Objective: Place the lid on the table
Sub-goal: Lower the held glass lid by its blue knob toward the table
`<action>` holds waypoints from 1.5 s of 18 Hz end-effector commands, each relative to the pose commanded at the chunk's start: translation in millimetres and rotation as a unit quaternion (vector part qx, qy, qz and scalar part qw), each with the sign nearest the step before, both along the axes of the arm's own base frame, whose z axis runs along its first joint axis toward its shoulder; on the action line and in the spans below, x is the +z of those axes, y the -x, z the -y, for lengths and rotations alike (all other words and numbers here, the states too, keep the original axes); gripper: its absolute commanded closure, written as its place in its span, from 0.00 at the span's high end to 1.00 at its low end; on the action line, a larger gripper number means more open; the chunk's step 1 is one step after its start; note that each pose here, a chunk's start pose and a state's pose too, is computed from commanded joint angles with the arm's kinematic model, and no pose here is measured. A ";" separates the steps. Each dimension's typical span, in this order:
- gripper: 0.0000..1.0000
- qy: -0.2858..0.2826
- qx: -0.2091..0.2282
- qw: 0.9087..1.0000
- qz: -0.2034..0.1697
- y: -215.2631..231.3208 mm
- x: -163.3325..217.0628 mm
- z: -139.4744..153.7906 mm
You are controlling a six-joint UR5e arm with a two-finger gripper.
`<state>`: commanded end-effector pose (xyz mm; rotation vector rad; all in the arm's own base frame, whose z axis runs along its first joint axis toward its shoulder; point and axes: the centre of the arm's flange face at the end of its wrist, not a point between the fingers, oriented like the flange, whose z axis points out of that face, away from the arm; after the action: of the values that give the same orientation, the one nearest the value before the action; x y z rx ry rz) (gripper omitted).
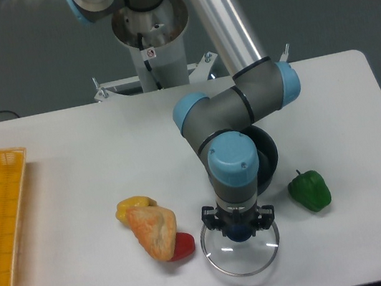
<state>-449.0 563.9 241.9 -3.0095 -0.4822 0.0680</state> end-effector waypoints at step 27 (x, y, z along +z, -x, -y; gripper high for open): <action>0.53 0.018 -0.003 1.000 0.008 -3.8 -29.2 -7.3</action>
<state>-445.2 571.2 212.7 -3.0493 -0.4783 0.0544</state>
